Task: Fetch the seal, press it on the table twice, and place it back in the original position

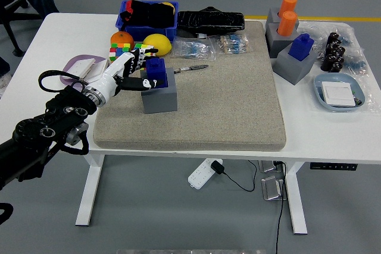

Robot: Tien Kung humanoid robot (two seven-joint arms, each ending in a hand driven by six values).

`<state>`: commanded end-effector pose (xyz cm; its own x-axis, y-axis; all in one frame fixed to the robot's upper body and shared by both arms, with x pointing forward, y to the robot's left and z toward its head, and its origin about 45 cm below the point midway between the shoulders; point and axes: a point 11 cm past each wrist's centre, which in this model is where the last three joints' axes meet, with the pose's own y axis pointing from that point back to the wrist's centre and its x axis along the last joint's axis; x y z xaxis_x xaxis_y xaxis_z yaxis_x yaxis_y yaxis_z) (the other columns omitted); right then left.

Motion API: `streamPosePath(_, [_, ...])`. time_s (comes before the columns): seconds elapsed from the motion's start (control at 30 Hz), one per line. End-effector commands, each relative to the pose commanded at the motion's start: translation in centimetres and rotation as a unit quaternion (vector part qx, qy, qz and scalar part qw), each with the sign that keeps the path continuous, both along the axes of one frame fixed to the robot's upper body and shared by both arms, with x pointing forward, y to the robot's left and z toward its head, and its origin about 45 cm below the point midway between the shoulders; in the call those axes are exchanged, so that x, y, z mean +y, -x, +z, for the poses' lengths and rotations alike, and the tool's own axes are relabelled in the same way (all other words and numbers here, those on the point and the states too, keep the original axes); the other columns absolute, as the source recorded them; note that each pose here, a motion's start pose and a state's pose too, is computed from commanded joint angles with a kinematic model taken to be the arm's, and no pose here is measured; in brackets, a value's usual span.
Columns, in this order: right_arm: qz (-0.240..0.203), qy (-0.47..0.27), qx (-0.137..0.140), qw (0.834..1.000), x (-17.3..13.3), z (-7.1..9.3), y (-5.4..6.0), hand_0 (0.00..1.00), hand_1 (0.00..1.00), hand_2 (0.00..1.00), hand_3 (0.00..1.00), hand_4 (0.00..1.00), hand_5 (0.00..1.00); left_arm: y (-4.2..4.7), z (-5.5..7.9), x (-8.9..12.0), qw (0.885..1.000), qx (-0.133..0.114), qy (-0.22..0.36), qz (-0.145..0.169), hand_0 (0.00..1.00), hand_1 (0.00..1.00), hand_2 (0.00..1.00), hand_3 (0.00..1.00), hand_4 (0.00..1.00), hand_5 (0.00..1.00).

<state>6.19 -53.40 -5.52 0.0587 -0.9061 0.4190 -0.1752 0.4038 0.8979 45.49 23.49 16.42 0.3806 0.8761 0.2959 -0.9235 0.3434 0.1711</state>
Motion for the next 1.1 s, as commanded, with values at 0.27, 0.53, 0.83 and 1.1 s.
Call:
streamPosePath(0.27, [0.002, 0.002, 0.001, 1.0, -0.17, 0.09, 0.04, 0.764, 0.674, 0.652, 0.616, 0.782, 0.494, 0.12, -0.2, 0.02, 1.0, -0.004, -0.002, 0.006, 0.857, 0.766, 0.761, 0.838, 0.708, 0.002])
streamPosePath(0.53, [0.004, 0.002, 0.004, 1.0, -0.13, 0.05, 0.17, 0.766, 0.675, 0.652, 0.616, 0.784, 0.492, 0.4, -0.72, -0.13, 1.0, 0.003, -0.002, 0.007, 0.846, 0.744, 0.732, 0.831, 0.696, 0.002])
streamPosePath(0.83, [0.003, 0.002, 0.004, 1.0, -0.06, -0.02, 0.3, 0.766, 0.674, 0.652, 0.616, 0.784, 0.493, 0.44, -0.8, -0.11, 1.0, 0.003, -0.002, 0.009, 0.844, 0.709, 0.704, 0.828, 0.668, 0.002])
streamPosePath(1.1, [0.0, -0.001, 0.002, 1.0, 0.14, -0.13, 0.24, 0.766, 0.674, 0.652, 0.617, 0.785, 0.493, 0.44, -0.86, -0.41, 1.0, 0.006, 0.002, 0.01, 0.84, 0.624, 0.631, 0.821, 0.633, 0.002])
